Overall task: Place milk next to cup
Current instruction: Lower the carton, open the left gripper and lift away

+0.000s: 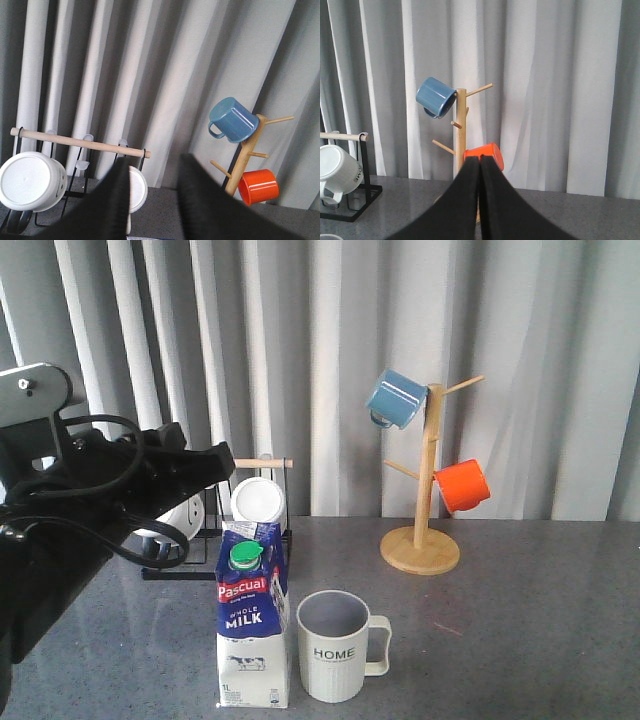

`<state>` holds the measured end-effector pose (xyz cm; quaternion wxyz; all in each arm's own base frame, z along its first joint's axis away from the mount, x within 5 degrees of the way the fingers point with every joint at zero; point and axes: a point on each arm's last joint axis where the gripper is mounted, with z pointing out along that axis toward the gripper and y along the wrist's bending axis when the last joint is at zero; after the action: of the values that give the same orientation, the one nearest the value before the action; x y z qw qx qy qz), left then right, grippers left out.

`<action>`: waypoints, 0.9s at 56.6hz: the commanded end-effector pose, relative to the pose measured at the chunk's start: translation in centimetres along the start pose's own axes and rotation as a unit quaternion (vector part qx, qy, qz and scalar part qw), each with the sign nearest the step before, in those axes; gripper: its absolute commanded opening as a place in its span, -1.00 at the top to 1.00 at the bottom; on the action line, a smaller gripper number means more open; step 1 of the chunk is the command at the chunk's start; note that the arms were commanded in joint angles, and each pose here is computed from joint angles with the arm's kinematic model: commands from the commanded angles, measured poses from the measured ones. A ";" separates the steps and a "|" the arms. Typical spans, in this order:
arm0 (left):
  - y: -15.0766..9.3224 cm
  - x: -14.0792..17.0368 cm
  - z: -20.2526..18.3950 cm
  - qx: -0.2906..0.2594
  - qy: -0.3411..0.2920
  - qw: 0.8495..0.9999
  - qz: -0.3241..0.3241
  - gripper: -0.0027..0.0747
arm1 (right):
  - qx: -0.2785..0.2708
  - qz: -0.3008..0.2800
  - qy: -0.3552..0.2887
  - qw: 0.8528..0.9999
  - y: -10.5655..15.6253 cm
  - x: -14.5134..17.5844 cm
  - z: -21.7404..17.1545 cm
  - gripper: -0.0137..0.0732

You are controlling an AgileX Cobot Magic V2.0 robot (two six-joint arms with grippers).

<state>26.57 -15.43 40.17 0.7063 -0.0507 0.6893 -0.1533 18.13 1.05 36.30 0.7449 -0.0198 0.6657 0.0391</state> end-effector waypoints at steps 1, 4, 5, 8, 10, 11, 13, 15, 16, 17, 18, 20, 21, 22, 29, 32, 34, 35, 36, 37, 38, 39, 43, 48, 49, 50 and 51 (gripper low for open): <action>-0.2 -2.1 -0.8 0.007 -0.036 0.999 0.007 0.95 | -0.006 -0.006 -0.053 0.999 0.1 -1.8 -0.1 0.71; -0.1 -2.1 -0.8 0.004 -0.038 0.999 0.007 0.95 | -0.006 -0.006 -0.053 0.999 0.1 -1.8 -0.1 0.71; -0.1 -2.1 -0.8 0.004 -0.038 0.999 0.007 0.95 | -0.006 -0.006 -0.053 0.999 0.1 -1.8 -0.1 0.71; -0.1 -2.1 -0.8 0.005 -0.038 0.999 0.007 0.95 | -0.006 -0.006 -0.053 0.999 0.1 -1.8 -0.1 0.71; -0.1 -2.1 -0.8 0.005 -0.038 0.999 0.007 0.95 | -0.006 -0.006 -0.053 0.999 0.1 -1.8 -0.1 0.71; -0.1 -2.1 -0.8 0.005 -0.038 0.999 0.007 0.95 | -0.006 -0.006 -0.053 0.999 0.1 -1.8 -0.1 0.71; -0.1 -2.1 -0.8 0.006 -0.037 0.999 0.007 0.95 | -0.006 -0.006 -0.053 0.999 0.1 -1.8 -0.1 0.71; -0.2 -2.1 -0.8 0.007 -0.037 0.999 0.002 0.95 | -0.006 -0.006 -0.053 0.999 0.1 -1.8 -0.1 0.71; -0.2 -2.1 -0.8 0.008 -0.036 0.999 0.000 0.95 | -0.006 -0.006 -0.053 0.999 0.1 -1.8 -0.1 0.71; -0.2 -2.1 -0.8 0.011 -0.035 0.999 -0.006 0.95 | -0.006 -0.006 -0.053 0.999 0.1 -1.8 -0.1 0.71; -0.3 -2.3 -0.8 0.014 -0.037 0.999 -0.012 0.95 | -0.006 -0.006 -0.053 0.999 0.1 -1.8 -0.1 0.71; -0.5 -2.6 -0.8 0.020 -0.042 0.999 -0.021 0.95 | -0.006 -0.006 -0.053 0.999 0.1 -1.8 -0.1 0.71; -0.6 -3.0 -0.8 0.025 -0.046 0.998 -0.025 0.95 | -0.006 -0.006 -0.053 0.999 0.1 -1.8 -0.1 0.71; -0.8 -3.2 -0.8 0.031 -0.049 0.998 -0.031 0.95 | -0.006 -0.006 -0.053 0.999 0.1 -1.8 -0.1 0.71; -2.3 -3.7 -1.0 0.107 -0.042 0.993 -0.023 0.95 | -0.006 -0.006 -0.053 0.999 0.1 -1.8 -0.1 0.71; -3.0 -3.5 -1.2 0.144 -0.028 0.989 -0.008 0.95 | -0.006 -0.006 -0.053 0.999 0.1 -1.8 -0.1 0.71; -3.4 -3.3 -1.3 0.164 -0.014 0.986 0.000 0.95 | -0.006 -0.006 -0.053 0.999 0.1 -1.8 -0.1 0.71; -3.5 -3.1 -1.3 0.174 -0.005 0.985 0.004 0.95 | -0.006 -0.006 -0.053 0.999 0.1 -1.8 -0.1 0.71; -3.7 -2.9 -1.4 0.183 0.000 0.983 0.010 0.95 | -0.006 -0.006 -0.053 0.999 0.1 -1.8 -0.1 0.71; -3.9 -2.6 -1.4 0.194 0.010 0.981 0.019 0.95 | -0.006 -0.006 -0.053 0.999 0.1 -1.8 -0.1 0.71; -3.9 -2.5 -1.5 0.199 0.012 0.979 0.027 0.95 | -0.006 -0.006 -0.053 0.999 0.1 -1.8 -0.1 0.71; -4.2 -2.0 -1.6 0.216 0.028 0.975 0.047 0.95 | -0.006 -0.006 -0.053 0.999 0.1 -1.8 -0.1 0.71; -4.3 -0.7 -2.2 0.249 0.057 0.960 0.116 0.95 | -0.006 -0.006 -0.053 0.999 0.1 -1.8 -0.1 0.71; -3.4 0.6 -3.0 0.253 0.080 0.955 0.132 0.95 | -0.006 -0.006 -0.053 0.999 0.1 -1.8 -0.1 0.71; -2.9 0.7 -3.2 0.248 0.083 0.957 0.129 0.95 | -0.006 -0.006 -0.053 0.999 0.1 -1.8 -0.1 0.71; -2.5 0.8 -3.3 0.244 0.087 0.958 0.125 0.95 | -0.006 -0.006 -0.053 0.999 0.1 -1.8 -0.1 0.71; -2.1 0.7 -3.7 0.241 0.087 0.959 0.125 0.95 | -0.006 -0.006 -0.053 0.999 0.1 -1.8 -0.1 0.71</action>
<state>23.88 -19.17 38.25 0.6135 0.2348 0.7173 -0.2324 18.13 1.05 36.30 0.7449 -0.0198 0.6657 0.0391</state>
